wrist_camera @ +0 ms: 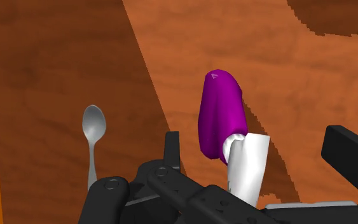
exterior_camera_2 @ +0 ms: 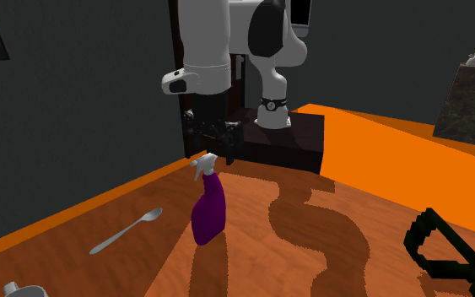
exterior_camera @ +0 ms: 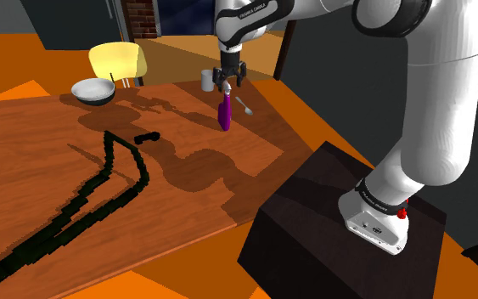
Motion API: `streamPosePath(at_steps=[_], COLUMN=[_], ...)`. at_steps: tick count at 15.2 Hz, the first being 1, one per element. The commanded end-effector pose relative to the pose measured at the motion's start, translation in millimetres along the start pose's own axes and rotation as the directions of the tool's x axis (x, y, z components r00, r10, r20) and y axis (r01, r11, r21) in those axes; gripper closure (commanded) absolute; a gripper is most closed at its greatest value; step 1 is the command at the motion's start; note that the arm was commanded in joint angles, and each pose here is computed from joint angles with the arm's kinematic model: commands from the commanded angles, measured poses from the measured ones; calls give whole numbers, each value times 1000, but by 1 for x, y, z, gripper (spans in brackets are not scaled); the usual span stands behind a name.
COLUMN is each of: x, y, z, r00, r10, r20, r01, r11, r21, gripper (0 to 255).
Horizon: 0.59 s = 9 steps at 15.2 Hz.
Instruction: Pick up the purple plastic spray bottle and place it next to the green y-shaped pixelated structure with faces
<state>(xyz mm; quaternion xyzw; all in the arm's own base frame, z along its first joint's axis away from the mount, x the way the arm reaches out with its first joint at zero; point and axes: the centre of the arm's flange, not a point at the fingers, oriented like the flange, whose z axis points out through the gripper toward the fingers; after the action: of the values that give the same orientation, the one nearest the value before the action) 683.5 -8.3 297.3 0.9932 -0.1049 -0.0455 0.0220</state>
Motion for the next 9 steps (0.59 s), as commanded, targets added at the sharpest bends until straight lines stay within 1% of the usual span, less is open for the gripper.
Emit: streamPosePath(at_steps=[1, 6, 7, 9], x=[0, 0, 0, 0], y=[0, 0, 0, 0], z=[2, 2, 2, 2], r00=[1000, 1000, 1000, 1000], r10=[0, 0, 0, 0], r20=[-1, 0, 0, 0], r01=[0, 0, 0, 0], r11=[1000, 1000, 1000, 1000], r21=[0, 0, 0, 0], gripper=[0, 0, 255, 255])
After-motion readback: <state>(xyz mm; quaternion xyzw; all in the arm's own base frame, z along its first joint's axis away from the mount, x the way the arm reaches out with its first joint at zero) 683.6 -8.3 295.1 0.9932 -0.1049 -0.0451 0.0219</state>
